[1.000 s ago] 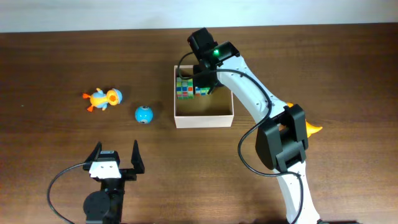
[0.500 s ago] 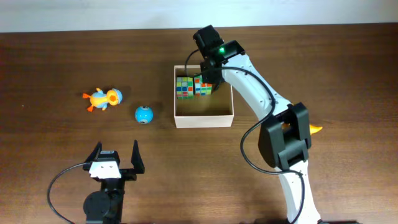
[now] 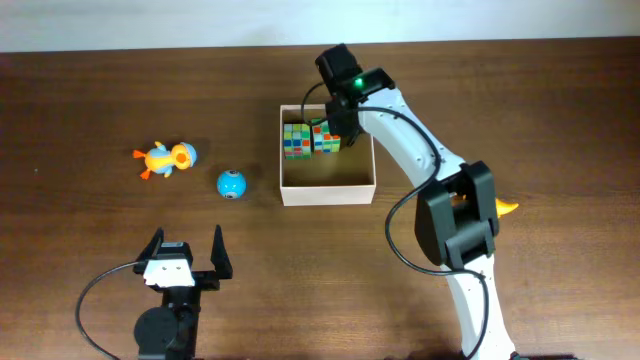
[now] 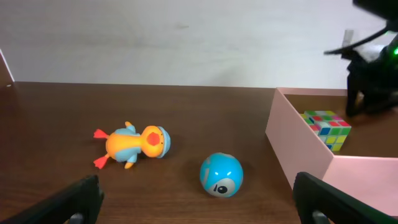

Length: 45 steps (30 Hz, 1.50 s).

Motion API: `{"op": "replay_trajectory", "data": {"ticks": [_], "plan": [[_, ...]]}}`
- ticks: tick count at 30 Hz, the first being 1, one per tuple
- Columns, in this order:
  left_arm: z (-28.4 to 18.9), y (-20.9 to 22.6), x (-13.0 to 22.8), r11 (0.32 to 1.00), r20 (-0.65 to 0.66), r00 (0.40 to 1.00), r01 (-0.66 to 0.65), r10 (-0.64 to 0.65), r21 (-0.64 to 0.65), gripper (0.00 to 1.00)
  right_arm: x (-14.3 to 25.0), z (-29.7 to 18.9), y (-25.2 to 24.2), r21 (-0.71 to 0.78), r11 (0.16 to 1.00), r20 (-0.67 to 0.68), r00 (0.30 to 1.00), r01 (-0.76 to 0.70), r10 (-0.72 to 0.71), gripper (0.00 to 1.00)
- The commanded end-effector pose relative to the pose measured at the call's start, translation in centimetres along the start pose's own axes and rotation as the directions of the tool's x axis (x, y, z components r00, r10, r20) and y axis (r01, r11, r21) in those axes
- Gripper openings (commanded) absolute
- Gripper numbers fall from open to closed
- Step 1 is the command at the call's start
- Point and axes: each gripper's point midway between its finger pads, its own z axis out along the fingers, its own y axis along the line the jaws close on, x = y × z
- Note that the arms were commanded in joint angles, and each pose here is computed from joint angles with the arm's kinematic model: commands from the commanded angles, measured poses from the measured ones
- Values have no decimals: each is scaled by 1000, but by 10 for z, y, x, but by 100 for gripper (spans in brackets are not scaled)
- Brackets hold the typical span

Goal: Pack container
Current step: 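Carry the cube into the box beside the first cube and release, then withdraw the right gripper and move it over the orange dinosaur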

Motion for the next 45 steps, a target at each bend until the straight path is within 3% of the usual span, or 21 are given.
{"op": "replay_trajectory", "data": {"ticks": [1, 21, 27, 36, 41, 45], "plan": [[0, -3, 0, 1000, 2, 1000, -20, 20, 16, 99, 11, 19, 4, -8, 1000, -42, 999, 18, -18, 29], [0, -3, 0, 1000, 3, 1000, -20, 20, 16, 99, 13, 17, 18, -85, 996, -57, 998, 19, -24, 27], [0, -3, 0, 1000, 3, 1000, -20, 20, 16, 99, -1, -11, 14, -93, 995, -18, 999, 33, -35, 30], [0, -3, 0, 1000, 2, 1000, -20, 20, 16, 99, -29, -97, 0, -96, 995, 40, 999, 33, -29, 63], [0, -3, 0, 1000, 2, 1000, -20, 20, 16, 99, -30, -154, -26, -78, 996, 57, 997, -45, 49, 85], [0, -3, 0, 1000, 3, 1000, -20, 20, 16, 99, -24, -178, -62, -54, 990, 42, 991, -129, 131, 91]]}}
